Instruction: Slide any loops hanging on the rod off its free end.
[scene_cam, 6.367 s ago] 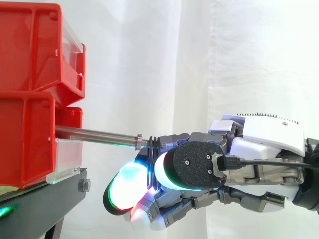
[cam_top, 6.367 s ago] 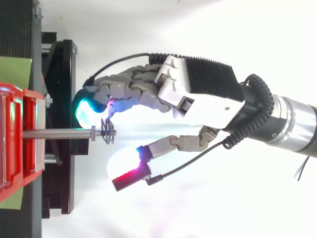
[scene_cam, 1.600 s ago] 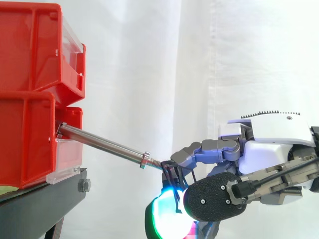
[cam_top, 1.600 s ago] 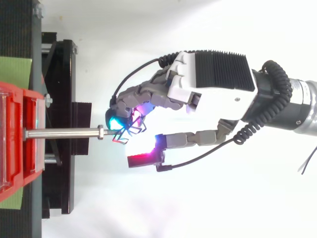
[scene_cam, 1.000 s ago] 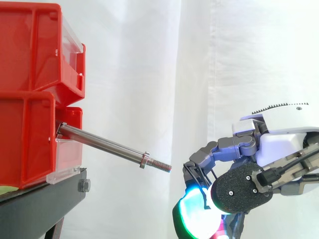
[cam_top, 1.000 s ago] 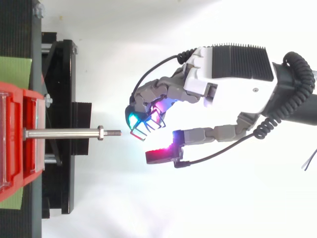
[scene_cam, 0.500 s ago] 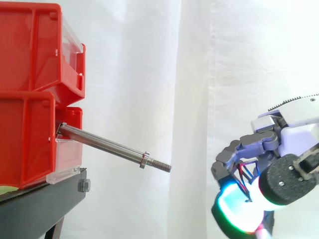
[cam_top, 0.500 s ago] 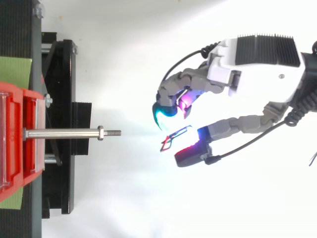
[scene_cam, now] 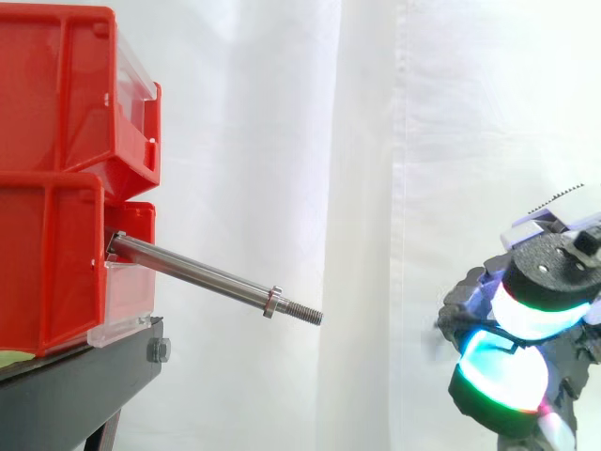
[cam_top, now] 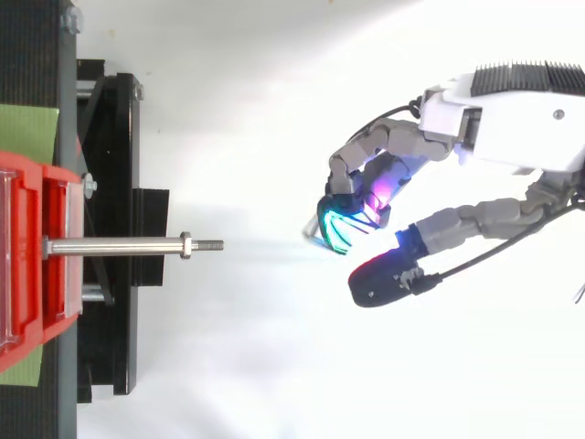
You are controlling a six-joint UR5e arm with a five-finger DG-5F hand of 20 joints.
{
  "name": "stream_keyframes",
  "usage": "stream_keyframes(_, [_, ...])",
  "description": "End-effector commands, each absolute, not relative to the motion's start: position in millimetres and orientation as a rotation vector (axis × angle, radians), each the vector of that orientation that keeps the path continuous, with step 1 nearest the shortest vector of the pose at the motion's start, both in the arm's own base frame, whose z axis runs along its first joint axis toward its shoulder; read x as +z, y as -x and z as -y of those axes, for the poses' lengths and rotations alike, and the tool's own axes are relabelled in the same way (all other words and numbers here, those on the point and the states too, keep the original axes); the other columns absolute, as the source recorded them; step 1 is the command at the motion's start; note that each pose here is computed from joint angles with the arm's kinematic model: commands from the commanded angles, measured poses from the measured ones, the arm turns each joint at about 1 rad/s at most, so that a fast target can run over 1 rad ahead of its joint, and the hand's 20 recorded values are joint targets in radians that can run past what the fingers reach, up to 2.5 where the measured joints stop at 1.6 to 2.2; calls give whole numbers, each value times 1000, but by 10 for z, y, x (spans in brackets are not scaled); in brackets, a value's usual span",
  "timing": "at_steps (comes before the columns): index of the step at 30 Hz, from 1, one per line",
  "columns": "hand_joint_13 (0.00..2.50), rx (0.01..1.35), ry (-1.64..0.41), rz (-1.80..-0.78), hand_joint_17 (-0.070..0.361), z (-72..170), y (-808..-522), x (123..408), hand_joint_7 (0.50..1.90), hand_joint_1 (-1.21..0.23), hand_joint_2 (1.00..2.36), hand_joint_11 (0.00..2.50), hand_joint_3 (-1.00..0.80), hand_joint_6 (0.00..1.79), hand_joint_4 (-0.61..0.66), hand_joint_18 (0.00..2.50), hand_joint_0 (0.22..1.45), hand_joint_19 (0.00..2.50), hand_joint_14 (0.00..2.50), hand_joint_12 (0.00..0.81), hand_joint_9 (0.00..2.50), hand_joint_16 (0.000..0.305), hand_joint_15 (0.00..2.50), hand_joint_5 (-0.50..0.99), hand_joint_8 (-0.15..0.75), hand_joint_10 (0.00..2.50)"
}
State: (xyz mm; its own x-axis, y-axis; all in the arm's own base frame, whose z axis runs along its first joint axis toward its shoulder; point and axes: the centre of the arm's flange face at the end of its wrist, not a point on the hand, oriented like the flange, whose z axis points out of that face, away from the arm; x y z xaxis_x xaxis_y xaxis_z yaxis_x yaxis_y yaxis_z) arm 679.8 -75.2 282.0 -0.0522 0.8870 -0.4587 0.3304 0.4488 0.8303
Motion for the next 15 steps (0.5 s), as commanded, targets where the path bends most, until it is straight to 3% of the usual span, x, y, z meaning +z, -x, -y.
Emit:
stream_keyframes(1, [717, 640, -1129, -1639, 111, 749, -6768, 2877, 1100, -519, 1007, 552, -419, 911, 23, 735, 590, 448, 17, 352, 961, 49, 409, -114, 268, 22])
stream_keyframes(5, [720, 641, -1133, -1641, 114, 747, -6783, 2951, 1082, -485, 1018, 562, -238, 904, 13, 740, 572, 454, 17, 359, 971, 51, 416, -113, 278, 22])
stream_keyframes(11, [747, 659, -1165, -1624, 132, 756, -6805, 3055, 1006, -717, 1017, 574, -28, 921, 23, 811, 581, 394, 16, 396, 940, 59, 400, -141, 307, 21])
stream_keyframes(15, [709, 666, -1193, -1623, 114, 756, -6806, 3137, 1021, -764, 1021, 668, -125, 928, -48, 737, 621, 420, 17, 357, 926, 51, 411, -161, 272, 25])
